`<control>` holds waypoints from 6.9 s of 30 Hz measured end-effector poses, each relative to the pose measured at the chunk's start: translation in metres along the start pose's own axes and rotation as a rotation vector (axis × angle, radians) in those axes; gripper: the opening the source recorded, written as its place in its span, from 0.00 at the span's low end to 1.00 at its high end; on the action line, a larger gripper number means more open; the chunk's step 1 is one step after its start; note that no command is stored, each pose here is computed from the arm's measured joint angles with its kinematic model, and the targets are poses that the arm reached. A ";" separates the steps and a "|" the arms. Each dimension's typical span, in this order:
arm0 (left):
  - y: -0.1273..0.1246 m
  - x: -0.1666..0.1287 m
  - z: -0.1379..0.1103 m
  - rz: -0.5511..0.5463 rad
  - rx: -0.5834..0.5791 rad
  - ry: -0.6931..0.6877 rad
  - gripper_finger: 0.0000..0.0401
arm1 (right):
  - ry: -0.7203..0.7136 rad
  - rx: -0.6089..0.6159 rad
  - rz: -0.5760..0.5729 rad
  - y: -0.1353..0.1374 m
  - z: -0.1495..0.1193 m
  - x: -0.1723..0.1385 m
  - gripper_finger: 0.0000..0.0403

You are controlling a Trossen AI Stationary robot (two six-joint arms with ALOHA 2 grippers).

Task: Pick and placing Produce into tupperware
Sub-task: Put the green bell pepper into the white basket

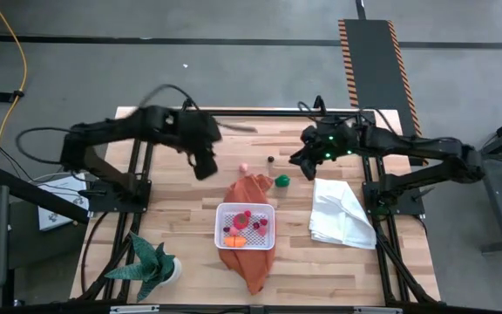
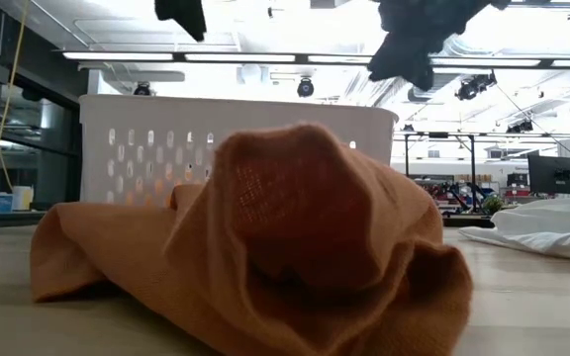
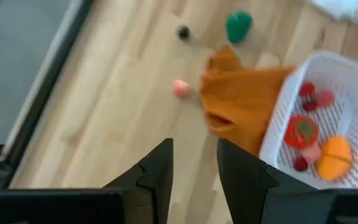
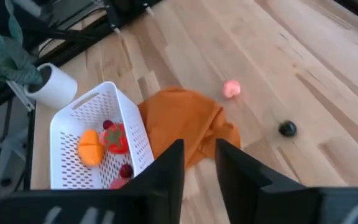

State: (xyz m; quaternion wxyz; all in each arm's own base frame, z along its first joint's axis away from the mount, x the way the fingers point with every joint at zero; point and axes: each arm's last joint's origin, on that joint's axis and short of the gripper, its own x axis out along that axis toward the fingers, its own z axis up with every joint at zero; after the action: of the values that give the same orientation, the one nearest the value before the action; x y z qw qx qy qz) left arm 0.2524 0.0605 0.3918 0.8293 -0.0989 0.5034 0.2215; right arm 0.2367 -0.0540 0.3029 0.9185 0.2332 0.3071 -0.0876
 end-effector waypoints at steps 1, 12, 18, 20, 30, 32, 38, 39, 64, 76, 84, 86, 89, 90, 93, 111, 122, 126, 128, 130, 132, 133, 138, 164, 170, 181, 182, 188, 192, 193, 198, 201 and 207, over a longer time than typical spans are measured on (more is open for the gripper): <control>0.006 -0.006 -0.002 0.006 -0.020 -0.020 0.28 | 0.000 -0.012 0.008 0.000 0.001 0.005 0.21; 0.047 -0.074 -0.039 0.028 -0.130 -0.231 0.28 | 0.232 -0.232 -0.084 0.016 0.037 0.042 0.52; 0.058 -0.101 -0.059 0.035 -0.165 -0.333 0.28 | 0.400 -0.317 -0.108 0.024 0.053 0.064 0.54; 0.060 -0.107 -0.065 0.045 -0.177 -0.356 0.28 | 0.434 -0.331 -0.104 0.025 0.057 0.069 0.54; 0.066 -0.137 -0.100 0.064 -0.225 -0.446 0.28 | 0.615 -0.413 -0.123 0.018 0.052 0.106 0.54; 0.067 -0.141 -0.106 0.063 -0.228 -0.459 0.28 | 0.657 -0.406 -0.127 0.015 0.047 0.113 0.54; 0.068 -0.147 -0.117 0.062 -0.229 -0.466 0.28 | 0.689 -0.400 -0.106 0.011 0.041 0.129 0.54; 0.068 -0.148 -0.119 0.061 -0.230 -0.470 0.28 | 0.683 -0.409 -0.104 0.011 0.041 0.131 0.54; 0.069 -0.154 -0.130 0.059 -0.235 -0.478 0.28 | 0.787 -0.427 -0.107 -0.012 -0.006 0.152 0.54; 0.069 -0.154 -0.130 0.053 -0.257 -0.479 0.28 | 0.768 -0.447 -0.107 -0.021 -0.025 0.163 0.54; 0.069 -0.154 -0.130 0.053 -0.257 -0.479 0.28 | 0.782 -0.449 -0.106 -0.025 -0.032 0.166 0.54; 0.069 -0.154 -0.130 0.053 -0.257 -0.479 0.28 | 0.774 -0.456 -0.101 -0.025 -0.032 0.169 0.54; 0.069 -0.154 -0.130 0.053 -0.257 -0.479 0.28 | 0.781 -0.454 -0.099 -0.026 -0.034 0.172 0.54; 0.069 -0.154 -0.130 0.053 -0.257 -0.479 0.28 | 0.784 -0.452 -0.096 -0.027 -0.035 0.174 0.54; 0.069 -0.154 -0.130 0.053 -0.257 -0.479 0.28 | 0.803 -0.448 -0.096 -0.029 -0.039 0.178 0.54; 0.069 -0.154 -0.130 0.053 -0.257 -0.479 0.28 | 0.902 -0.477 -0.082 -0.032 -0.047 0.176 0.54; 0.069 -0.154 -0.130 0.053 -0.257 -0.479 0.28 | 0.940 -0.444 -0.085 -0.038 -0.046 0.171 0.64; 0.069 -0.153 -0.130 0.053 -0.257 -0.479 0.28 | 0.967 -0.432 -0.107 -0.043 -0.046 0.168 0.69; 0.069 -0.154 -0.130 0.053 -0.257 -0.480 0.28 | 0.974 -0.426 -0.110 -0.046 -0.046 0.167 0.69; 0.069 -0.154 -0.130 0.053 -0.257 -0.480 0.28 | 0.975 -0.429 -0.109 -0.046 -0.046 0.167 0.69; 0.069 -0.154 -0.130 0.053 -0.257 -0.480 0.28 | 0.977 -0.438 -0.104 -0.046 -0.046 0.167 0.69; 0.069 -0.154 -0.130 0.053 -0.257 -0.480 0.28 | 0.977 -0.441 -0.102 -0.046 -0.046 0.167 0.69; 0.069 -0.154 -0.130 0.052 -0.260 -0.480 0.28 | 0.974 -0.449 -0.098 -0.046 -0.046 0.167 0.69; 0.069 -0.154 -0.130 0.053 -0.260 -0.480 0.28 | 0.985 -0.463 -0.088 -0.047 -0.046 0.166 0.54; 0.069 -0.154 -0.129 0.053 -0.260 -0.480 0.28 | 0.982 -0.458 -0.092 -0.046 -0.044 0.166 0.54; 0.069 -0.153 -0.129 0.054 -0.256 -0.480 0.28 | 0.867 -0.465 -0.099 -0.030 0.000 0.160 0.54; 0.069 -0.153 -0.129 0.054 -0.255 -0.480 0.28 | 0.855 -0.464 -0.100 -0.029 0.006 0.159 0.54; 0.069 -0.153 -0.129 0.058 -0.246 -0.480 0.28 | 0.745 -0.425 -0.124 -0.022 0.044 0.147 0.54; 0.069 -0.153 -0.129 0.064 -0.224 -0.479 0.28 | 0.664 -0.396 -0.136 -0.020 0.069 0.136 0.54; 0.069 -0.153 -0.129 0.064 -0.223 -0.479 0.28 | 0.647 -0.382 -0.139 -0.020 0.075 0.133 0.54; 0.069 -0.153 -0.129 0.068 -0.207 -0.478 0.28 | 0.577 -0.340 -0.163 -0.023 0.101 0.115 0.54; 0.070 -0.153 -0.129 0.073 -0.206 -0.478 0.28 | 0.542 -0.325 -0.174 -0.024 0.113 0.105 0.54; 0.070 -0.153 -0.129 0.074 -0.202 -0.478 0.28 | 0.506 -0.297 -0.183 -0.026 0.130 0.087 0.54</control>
State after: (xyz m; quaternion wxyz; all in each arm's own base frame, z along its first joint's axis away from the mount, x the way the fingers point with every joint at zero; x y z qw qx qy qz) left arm 0.0569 0.0306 0.4694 0.9020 -0.1077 0.2715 0.3178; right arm 0.3656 -0.1406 0.3321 0.8252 0.0821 0.5553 -0.0634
